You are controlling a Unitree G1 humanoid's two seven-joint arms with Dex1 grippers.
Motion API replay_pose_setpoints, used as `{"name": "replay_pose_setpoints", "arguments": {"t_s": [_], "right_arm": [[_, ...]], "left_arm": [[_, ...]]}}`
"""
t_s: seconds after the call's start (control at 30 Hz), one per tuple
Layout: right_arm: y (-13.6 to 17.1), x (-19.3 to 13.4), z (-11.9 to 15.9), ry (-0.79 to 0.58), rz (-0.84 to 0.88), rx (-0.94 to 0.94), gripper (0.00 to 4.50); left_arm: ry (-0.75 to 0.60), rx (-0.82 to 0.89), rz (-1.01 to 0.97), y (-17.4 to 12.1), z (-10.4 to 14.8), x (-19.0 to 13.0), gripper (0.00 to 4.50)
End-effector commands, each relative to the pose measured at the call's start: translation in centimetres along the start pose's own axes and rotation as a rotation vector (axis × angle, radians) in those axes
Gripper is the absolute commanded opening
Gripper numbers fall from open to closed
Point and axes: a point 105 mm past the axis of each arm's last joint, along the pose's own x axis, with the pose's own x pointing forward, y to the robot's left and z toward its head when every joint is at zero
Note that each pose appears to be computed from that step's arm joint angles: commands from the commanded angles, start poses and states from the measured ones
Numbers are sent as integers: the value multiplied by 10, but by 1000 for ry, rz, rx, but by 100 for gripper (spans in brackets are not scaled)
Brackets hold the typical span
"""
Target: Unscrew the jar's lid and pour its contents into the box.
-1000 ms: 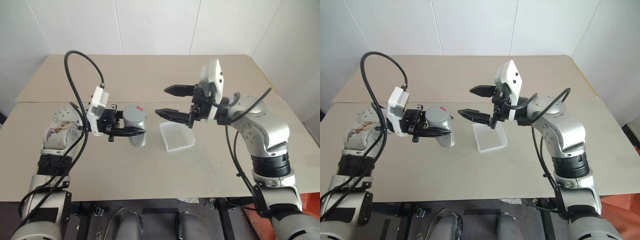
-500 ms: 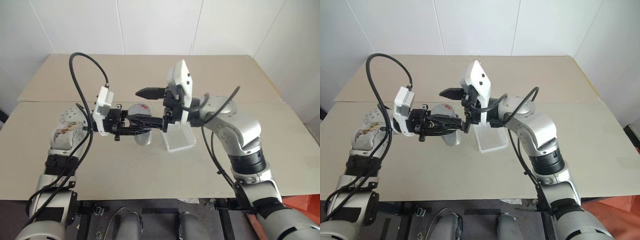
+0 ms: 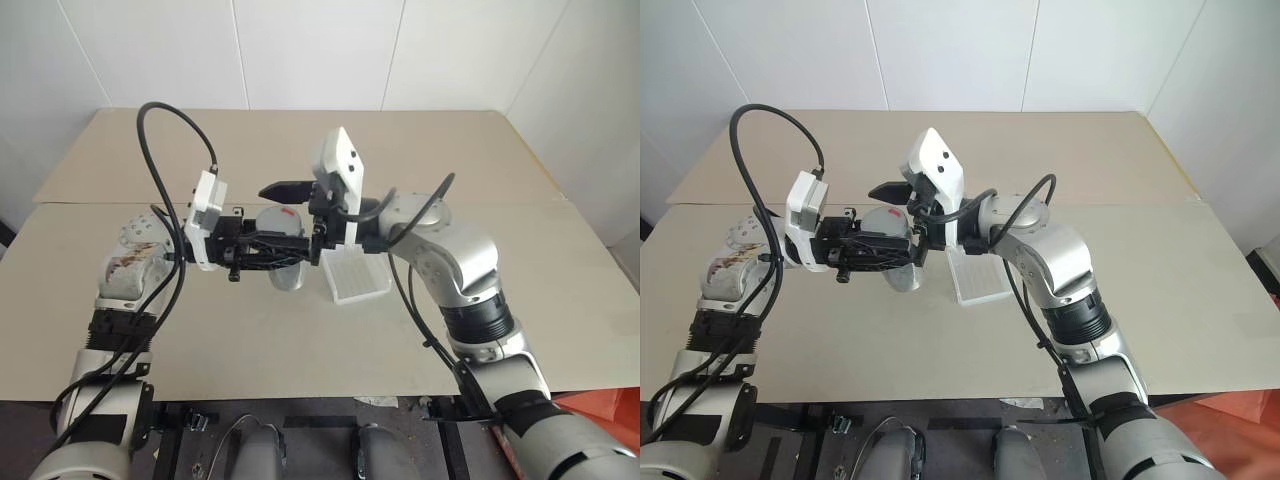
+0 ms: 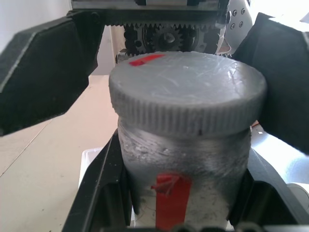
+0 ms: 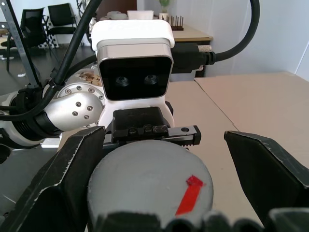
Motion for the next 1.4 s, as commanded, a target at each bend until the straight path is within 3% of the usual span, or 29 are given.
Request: {"name": "replay_pose_setpoints", "arguments": {"t_s": [0.03, 0.43, 1.03, 1.4], "right_arm": [[-15, -15, 17, -41, -62, -60, 448], [-23, -45, 10, -7, -106, -75, 448], [-8, -65, 2, 31, -66, -93, 448], [18, -36, 19, -5, -15, -60, 448]], "left_arm": [[-15, 52, -25, -5, 13, -1, 200], [-3, 61, -12, -6, 14, -8, 200], [6, 59, -1, -6, 13, -12, 200], [8, 55, 3, -3, 10, -8, 200]]}}
